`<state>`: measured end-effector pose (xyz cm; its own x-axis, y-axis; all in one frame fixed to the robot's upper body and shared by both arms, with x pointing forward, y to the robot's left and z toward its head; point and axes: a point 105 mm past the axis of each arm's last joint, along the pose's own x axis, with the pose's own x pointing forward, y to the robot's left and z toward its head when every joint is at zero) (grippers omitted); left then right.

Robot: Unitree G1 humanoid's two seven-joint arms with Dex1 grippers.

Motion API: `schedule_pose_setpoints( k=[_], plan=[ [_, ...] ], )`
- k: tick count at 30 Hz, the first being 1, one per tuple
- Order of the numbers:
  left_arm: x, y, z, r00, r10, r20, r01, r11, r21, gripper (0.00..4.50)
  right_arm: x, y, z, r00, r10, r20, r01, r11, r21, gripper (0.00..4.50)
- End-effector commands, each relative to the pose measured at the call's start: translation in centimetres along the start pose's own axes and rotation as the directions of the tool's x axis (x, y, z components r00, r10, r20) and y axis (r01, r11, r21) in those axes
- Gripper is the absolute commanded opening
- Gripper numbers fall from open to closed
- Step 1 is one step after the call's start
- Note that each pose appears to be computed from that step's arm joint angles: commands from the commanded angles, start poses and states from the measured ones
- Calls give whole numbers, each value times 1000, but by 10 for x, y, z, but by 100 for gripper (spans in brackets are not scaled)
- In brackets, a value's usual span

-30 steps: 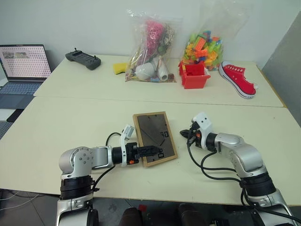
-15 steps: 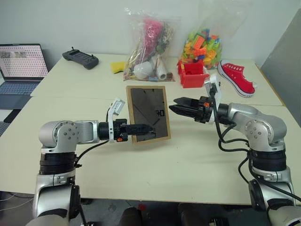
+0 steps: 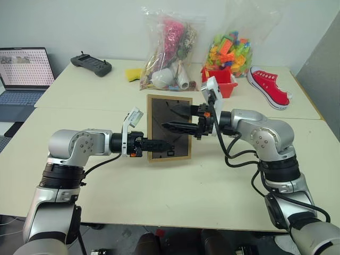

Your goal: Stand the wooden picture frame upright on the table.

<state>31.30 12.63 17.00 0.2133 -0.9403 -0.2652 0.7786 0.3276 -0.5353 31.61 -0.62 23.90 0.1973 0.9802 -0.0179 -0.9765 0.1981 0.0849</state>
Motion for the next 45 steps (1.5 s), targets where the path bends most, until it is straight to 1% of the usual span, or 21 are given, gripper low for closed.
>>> schedule_pose_setpoints(
  k=[1,7,10,13,15,17,18,19,21,22,24,25,27,30,32,35,37,41,43,44,45],
  plan=[
    [-1,-11,13,999,-46,24,44,996,76,122,-2,32,18,988,147,41,-146,989,-27,447],
    [-2,-10,7,998,-54,18,53,997,49,122,-31,54,17,966,258,29,-259,964,62,447],
    [-1,-11,5,998,-64,14,63,997,40,122,-43,54,12,972,236,-3,-235,969,74,447],
    [0,-13,1,997,-78,5,78,997,25,122,-60,30,2,996,63,-59,-62,998,16,447],
    [0,-14,0,996,-86,2,86,996,2,122,-75,14,-3,994,-59,-92,51,995,-82,447],
    [0,-15,-5,996,-92,-13,92,995,-31,122,-88,-2,-5,975,-194,-108,159,950,-268,447],
    [0,-15,-6,995,-97,-18,96,994,-61,122,-94,-10,-5,960,-261,-98,197,885,-422,447],
    [0,-16,-7,994,-110,-20,108,989,-97,122,-101,-20,-3,940,-335,-67,232,770,-594,447],
    [1,-19,-5,991,-133,-14,130,981,-144,122,-107,-27,-7,925,-378,-36,208,584,-785,447],
    [0,-21,-4,990,-141,-9,138,978,-159,122,-109,-28,-10,925,-378,-32,186,527,-829,447],
    [0,-27,4,983,-185,19,184,956,-230,122,-114,-37,-11,911,-412,27,107,172,-979,447],
    [0,-29,7,979,-204,30,205,946,-252,122,-112,-35,-13,924,-381,43,67,48,-997,447],
    [0,-35,15,966,-250,67,259,922,-288,122,-108,-32,-14,949,-306,80,49,-107,-993,447],
    [1,-41,16,952,-294,86,307,901,-307,122,-98,-32,-19,969,-226,96,42,-233,-972,447],
    [2,-44,15,948,-306,84,317,896,-310,122,-94,-32,-20,976,-192,106,50,-275,-960,447],
    [8,-50,7,940,-334,65,337,888,-314,122,-73,-26,-16,986,-109,126,82,-340,-937,447],
    [9,-52,5,940,-337,62,339,887,-314,122,-65,-25,-15,987,-80,139,104,-345,-933,447],
    [9,-54,3,942,-330,62,332,889,-316,122,-59,-25,-12,986,-58,158,128,-350,-928,447],
    [9,-55,1,944,-325,63,327,892,-313,122,-61,-28,-12,986,-66,155,123,-344,-931,411],
    [10,-55,1,945,-320,63,323,895,-307,122,-62,-28,-10,985,-65,161,130,-341,-931,402],
    [10,-55,-1,948,-311,59,314,901,-301,122,-63,-28,-9,984,-60,166,135,-343,-929,378]
  ],
)
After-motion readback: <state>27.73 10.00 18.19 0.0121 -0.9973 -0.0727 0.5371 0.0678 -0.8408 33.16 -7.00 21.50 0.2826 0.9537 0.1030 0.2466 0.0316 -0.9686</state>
